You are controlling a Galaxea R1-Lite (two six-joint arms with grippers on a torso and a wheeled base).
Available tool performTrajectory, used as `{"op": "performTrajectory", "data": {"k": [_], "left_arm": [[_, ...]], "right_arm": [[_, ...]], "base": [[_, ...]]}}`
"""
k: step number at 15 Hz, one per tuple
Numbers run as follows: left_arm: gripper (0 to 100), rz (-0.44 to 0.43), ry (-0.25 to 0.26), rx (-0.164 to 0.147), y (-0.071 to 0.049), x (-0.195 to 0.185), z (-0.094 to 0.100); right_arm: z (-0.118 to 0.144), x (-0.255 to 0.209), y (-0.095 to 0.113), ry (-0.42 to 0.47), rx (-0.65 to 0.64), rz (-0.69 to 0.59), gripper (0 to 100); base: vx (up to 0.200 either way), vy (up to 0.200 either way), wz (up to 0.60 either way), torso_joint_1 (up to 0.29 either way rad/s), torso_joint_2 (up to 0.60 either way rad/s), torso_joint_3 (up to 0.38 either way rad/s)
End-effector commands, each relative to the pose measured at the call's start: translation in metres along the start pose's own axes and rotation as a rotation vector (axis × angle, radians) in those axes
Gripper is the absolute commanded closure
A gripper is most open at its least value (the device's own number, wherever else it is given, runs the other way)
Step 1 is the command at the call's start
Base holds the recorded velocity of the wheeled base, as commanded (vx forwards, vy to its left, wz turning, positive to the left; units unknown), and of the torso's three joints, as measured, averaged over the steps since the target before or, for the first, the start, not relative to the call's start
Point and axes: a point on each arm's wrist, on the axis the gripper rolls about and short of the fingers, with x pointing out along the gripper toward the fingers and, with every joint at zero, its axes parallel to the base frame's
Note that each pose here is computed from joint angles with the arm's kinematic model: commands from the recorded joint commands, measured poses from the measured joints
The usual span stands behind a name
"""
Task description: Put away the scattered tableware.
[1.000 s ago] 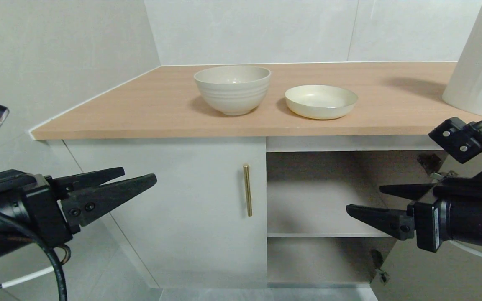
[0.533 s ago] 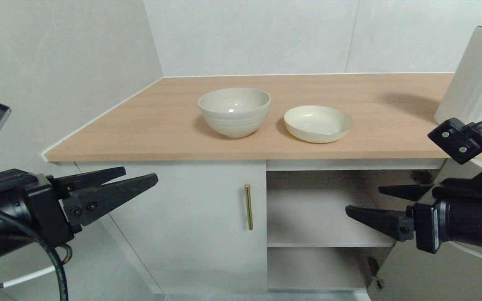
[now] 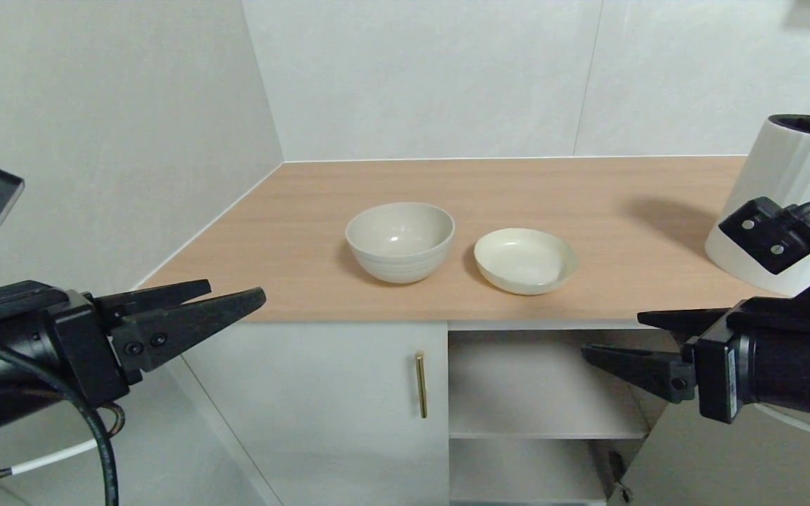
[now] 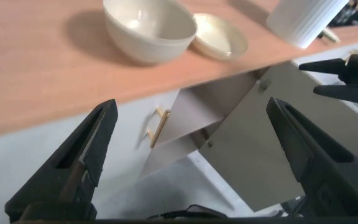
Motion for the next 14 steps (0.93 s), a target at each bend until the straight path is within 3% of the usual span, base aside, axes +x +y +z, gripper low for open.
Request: {"op": "performTrajectory", "data": {"k": [1, 5, 10, 12, 14], "left_arm": [[0, 0.002, 0.005, -0.002, 0.001, 0.001, -0.001], [0, 0.006, 0.021, -0.008, 0.003, 0.009, 0.0], [0, 0.043, -0.016, -0.006, 0.012, 0.022, 0.023], [0, 0.036, 0.069, -0.036, 0.019, 0.041, 0.018], [0, 0.056, 0.18, -0.101, 0.035, 0.068, 0.002]], "right_arm": [[0.0, 0.001, 0.0, 0.002, 0.0, 0.0, 0], [0.002, 0.006, 0.0, -0.016, -0.001, 0.002, 0], [0.013, 0.039, -0.003, -0.038, 0.012, -0.023, 0], [0.02, 0.042, -0.009, 0.006, 0.062, -0.071, 0], [0.028, 0.053, -0.015, 0.067, 0.159, -0.113, 0]], "base": [[0.0, 0.0, 0.0, 0.203, -0.48, -0.271], [0.0, 0.0, 0.0, 0.162, -0.38, -0.217], [0.0, 0.0, 0.0, 0.016, -0.03, -0.02], [0.0, 0.0, 0.0, 0.0, 0.0, 0.0], [0.0, 0.0, 0.0, 0.0, 0.0, 0.0]]}}
